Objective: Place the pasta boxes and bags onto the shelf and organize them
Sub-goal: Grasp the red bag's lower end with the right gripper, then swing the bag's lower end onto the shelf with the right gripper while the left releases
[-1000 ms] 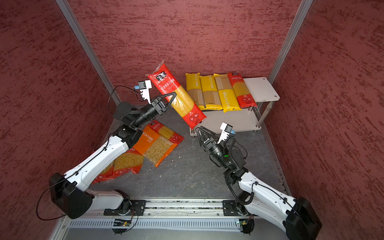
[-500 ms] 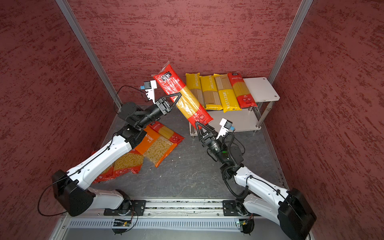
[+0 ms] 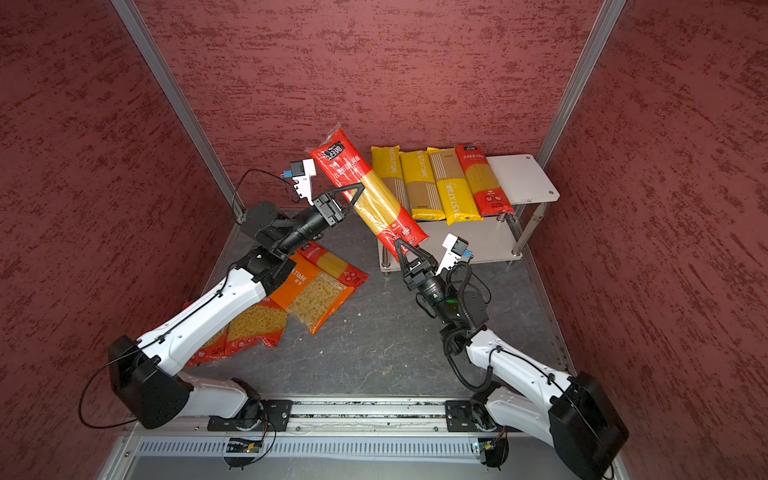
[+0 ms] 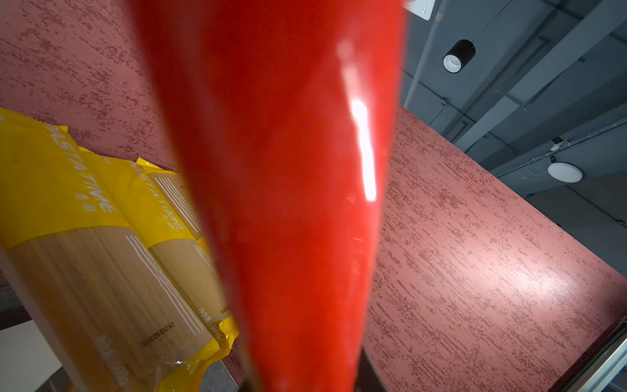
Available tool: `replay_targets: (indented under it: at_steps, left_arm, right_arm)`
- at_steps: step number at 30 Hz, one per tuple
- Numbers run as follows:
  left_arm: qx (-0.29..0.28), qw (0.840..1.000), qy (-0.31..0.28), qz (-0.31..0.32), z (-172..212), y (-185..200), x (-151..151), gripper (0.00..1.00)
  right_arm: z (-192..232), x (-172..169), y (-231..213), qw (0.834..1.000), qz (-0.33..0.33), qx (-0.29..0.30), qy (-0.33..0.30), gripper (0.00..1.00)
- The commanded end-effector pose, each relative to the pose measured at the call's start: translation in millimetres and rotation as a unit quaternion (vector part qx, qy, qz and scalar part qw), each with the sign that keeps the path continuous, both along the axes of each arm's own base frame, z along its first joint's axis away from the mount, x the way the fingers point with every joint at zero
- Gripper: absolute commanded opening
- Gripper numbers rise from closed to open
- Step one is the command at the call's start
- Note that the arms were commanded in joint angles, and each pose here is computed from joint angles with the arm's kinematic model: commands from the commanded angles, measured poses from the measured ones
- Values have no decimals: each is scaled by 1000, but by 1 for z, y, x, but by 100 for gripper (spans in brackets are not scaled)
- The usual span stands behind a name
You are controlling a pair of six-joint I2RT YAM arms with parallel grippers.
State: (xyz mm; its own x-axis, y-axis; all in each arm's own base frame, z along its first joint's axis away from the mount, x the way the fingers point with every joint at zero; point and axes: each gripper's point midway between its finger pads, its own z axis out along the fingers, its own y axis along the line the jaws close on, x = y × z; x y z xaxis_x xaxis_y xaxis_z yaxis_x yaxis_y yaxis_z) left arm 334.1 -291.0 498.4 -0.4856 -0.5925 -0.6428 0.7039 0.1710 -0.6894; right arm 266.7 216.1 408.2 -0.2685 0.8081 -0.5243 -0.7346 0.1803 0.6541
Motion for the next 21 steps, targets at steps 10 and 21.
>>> replay_targets:
  at_steps: [10,21]
  left_arm:
    - [-29,998,-55,8,43,12,-15,62]
    - [-11,1000,-24,17,23,6,-2,73]
  right_arm:
    - [68,8,-47,994,-53,65,-67,0]
    - [117,16,-89,986,-94,78,-117,0]
